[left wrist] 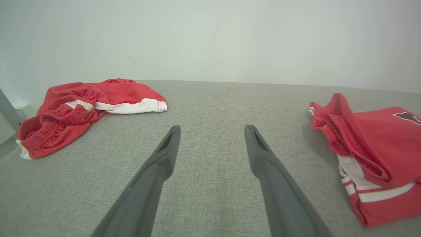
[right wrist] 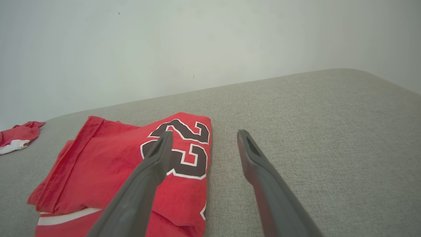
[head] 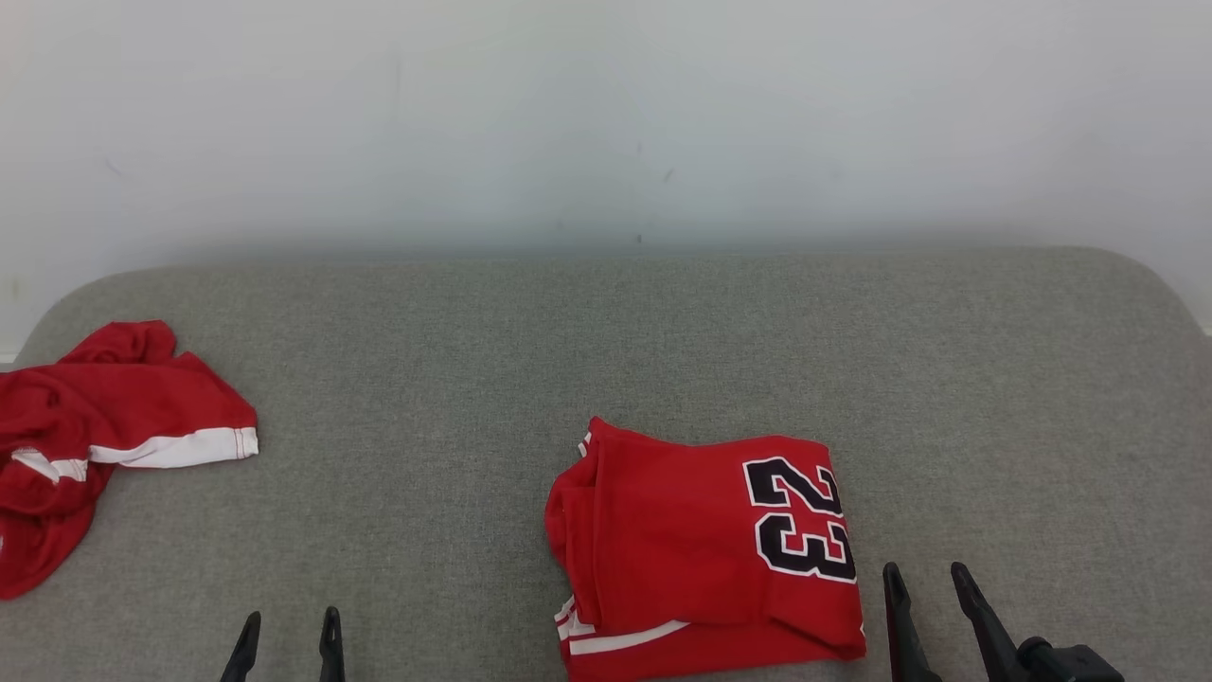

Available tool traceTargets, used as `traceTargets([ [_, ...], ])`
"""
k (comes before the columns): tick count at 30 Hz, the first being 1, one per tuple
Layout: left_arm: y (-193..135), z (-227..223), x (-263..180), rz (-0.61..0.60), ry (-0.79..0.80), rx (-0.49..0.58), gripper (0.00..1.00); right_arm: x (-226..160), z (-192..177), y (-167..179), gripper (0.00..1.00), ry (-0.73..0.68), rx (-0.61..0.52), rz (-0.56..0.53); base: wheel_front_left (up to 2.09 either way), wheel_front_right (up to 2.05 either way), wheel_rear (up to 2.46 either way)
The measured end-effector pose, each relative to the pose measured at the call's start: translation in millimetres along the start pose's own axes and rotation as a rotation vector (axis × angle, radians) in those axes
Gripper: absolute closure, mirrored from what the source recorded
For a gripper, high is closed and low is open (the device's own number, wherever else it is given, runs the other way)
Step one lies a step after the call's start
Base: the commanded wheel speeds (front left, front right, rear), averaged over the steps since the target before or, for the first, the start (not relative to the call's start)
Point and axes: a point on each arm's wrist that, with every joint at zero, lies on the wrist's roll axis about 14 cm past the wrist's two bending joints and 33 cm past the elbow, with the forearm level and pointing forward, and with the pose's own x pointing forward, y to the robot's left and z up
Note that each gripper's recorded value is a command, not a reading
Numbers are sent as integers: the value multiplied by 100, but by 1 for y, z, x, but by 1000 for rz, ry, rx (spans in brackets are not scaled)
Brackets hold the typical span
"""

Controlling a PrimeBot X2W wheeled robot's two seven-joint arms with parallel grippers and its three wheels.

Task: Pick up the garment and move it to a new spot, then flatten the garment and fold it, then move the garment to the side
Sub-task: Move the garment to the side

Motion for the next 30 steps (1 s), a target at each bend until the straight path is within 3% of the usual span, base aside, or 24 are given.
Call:
traceTargets([
  [14, 3, -1, -1, 10, 3, -1, 0, 5, 3, -5, 0, -10, 23, -18, 0, 0, 0],
  [22, 3, -5, 0, 12, 17, -1, 0, 46, 17, 3, 0, -41, 13, 13, 0, 0, 0],
  [30, 5, -7, 5, 18, 26, -2, 0, 79, -14, 7, 0, 87, -19, 34, 0, 0, 0],
])
